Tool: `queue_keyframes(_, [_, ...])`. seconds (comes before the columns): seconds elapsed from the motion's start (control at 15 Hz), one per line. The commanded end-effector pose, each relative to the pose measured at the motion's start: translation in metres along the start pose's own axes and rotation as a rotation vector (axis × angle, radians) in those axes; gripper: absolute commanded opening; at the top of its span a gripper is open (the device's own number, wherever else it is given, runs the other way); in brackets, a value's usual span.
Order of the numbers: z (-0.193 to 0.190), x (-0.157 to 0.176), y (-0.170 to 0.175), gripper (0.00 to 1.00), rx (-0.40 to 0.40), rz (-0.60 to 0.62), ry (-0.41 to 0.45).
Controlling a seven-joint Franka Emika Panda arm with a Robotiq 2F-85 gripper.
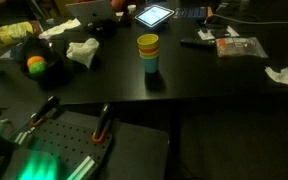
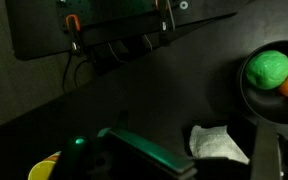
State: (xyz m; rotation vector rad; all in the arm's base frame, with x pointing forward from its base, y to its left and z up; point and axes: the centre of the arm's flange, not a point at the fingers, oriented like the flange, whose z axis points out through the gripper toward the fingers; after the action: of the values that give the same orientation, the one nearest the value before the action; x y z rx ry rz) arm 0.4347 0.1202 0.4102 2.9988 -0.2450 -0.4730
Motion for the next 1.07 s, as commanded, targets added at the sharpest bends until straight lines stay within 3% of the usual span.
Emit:
queue_keyframes(0.0, [-0.002,0.000,0.000,1.00,0.002,0.000,0.004])
queue_keyframes(0.6, [-0.007,0.001,-0.001,1.00,0.006,-0.001,0.016])
queue_keyframes(1.0, [0.031,-0.008,-0.034,1.00,-0.009,-0.059,-0.013])
